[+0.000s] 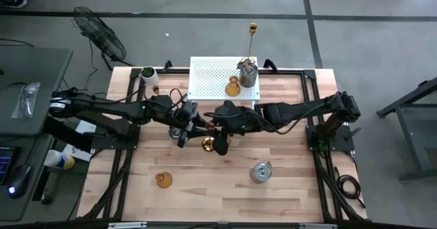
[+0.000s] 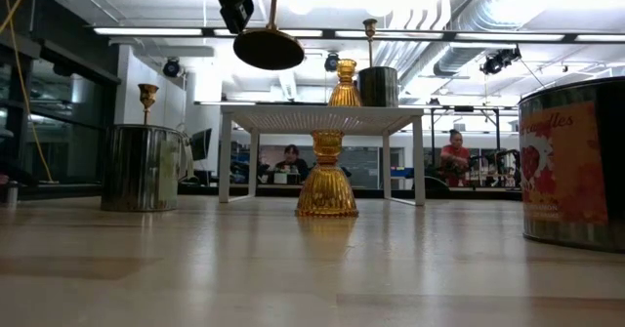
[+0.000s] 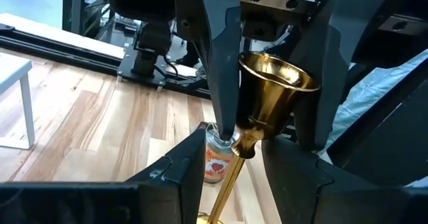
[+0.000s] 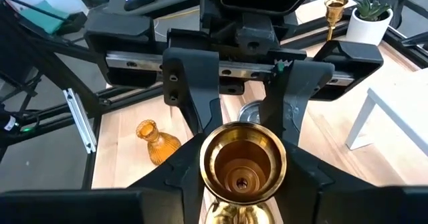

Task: Pick & Place candle stick holders
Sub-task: Put the bottom gold candle holder on the shelf

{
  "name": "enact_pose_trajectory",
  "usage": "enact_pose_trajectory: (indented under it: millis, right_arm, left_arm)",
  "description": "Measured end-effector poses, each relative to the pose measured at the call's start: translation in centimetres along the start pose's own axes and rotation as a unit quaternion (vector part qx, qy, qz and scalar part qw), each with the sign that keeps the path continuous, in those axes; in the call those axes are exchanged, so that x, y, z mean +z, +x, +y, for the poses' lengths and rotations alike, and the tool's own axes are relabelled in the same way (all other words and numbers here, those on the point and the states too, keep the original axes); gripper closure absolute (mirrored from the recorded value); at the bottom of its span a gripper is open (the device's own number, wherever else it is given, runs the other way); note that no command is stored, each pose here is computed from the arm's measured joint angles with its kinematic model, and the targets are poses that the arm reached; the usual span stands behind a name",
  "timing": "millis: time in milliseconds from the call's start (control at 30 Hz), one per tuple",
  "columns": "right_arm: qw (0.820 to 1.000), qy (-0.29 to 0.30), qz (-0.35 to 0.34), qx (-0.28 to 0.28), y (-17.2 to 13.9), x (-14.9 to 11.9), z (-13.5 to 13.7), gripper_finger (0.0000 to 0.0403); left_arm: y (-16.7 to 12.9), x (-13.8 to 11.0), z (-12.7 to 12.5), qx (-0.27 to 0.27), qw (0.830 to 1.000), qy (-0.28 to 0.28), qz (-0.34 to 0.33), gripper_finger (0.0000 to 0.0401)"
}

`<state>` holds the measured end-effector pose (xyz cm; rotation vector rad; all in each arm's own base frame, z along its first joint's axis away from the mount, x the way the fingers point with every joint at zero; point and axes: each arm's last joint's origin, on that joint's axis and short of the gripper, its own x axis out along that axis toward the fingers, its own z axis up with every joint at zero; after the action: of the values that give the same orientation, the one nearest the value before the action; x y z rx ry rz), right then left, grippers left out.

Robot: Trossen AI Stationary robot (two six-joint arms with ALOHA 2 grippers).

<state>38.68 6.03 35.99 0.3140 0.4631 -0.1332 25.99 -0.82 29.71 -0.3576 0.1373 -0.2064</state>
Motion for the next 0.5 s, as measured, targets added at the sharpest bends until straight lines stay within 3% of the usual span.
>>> enact_pose_trajectory:
  millis: [233, 500]
  right_arm:
    - [1.000, 0.002, -0.003, 0.001, 0.05, 0.15, -0.18, 0.0279]
    - [1.000, 0.006, -0.016, 0.001, 0.06, 0.43, -0.22, 0.0266]
  left_arm:
    - [0.00, 0.01, 0.02, 0.002, 1.000, 0.000, -0.001, 0.0258]
    - [0.00, 0.06, 0.05, 0.009, 1.000, 0.000, -0.005, 0.0258]
